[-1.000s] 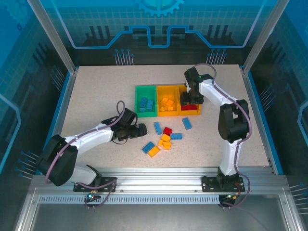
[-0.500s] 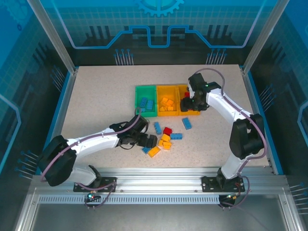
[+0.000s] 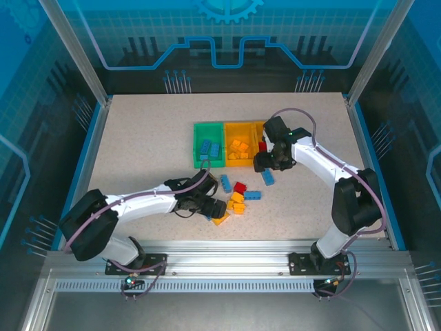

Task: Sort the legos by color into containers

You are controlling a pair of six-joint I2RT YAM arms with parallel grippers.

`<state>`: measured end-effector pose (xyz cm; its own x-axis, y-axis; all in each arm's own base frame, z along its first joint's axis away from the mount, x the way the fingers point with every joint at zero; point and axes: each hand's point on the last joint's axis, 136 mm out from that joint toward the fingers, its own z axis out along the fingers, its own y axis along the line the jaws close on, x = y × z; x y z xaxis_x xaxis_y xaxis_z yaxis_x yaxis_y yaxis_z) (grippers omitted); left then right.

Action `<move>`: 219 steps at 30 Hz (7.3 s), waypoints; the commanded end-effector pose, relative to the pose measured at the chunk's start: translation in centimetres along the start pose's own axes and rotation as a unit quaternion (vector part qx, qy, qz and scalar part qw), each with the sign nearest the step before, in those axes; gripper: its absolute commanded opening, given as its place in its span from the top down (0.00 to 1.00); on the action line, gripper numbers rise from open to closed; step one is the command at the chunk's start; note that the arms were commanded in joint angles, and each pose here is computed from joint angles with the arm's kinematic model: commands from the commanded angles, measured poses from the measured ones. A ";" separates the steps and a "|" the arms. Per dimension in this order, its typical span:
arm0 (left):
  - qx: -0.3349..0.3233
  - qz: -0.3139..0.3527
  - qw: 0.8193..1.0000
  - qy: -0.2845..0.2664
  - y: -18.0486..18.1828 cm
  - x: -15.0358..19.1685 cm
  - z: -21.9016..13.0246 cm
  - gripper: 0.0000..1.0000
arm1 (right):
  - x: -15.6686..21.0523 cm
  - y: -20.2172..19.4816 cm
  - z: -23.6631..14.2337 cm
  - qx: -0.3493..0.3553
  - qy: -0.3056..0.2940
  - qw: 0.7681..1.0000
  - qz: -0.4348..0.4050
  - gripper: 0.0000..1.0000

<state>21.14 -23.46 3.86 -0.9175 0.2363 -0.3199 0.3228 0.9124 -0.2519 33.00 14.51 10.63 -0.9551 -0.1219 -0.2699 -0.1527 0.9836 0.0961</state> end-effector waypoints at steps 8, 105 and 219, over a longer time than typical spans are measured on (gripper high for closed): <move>-0.023 0.004 0.999 0.036 0.9 1.6 1.6 0.30 | -0.1 -0.8 -0.5 0.011 -0.007 1.000 0.013 0.24; -0.019 -0.171 0.971 -0.167 7.7 -24.1 -5.5 0.17 | 3.5 -1.0 8.3 0.074 0.051 0.996 -0.017 0.39; -0.053 -0.232 0.963 -0.123 8.6 -23.1 -6.3 0.73 | 8.8 3.7 3.4 -0.045 0.019 0.990 0.132 0.14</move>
<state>43.64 -19.47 17.14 -0.8219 -0.3514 -0.4482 -0.1715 0.9031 -0.3936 24.43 16.25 4.69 -0.9757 0.1143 -0.1870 0.0728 0.9739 0.2151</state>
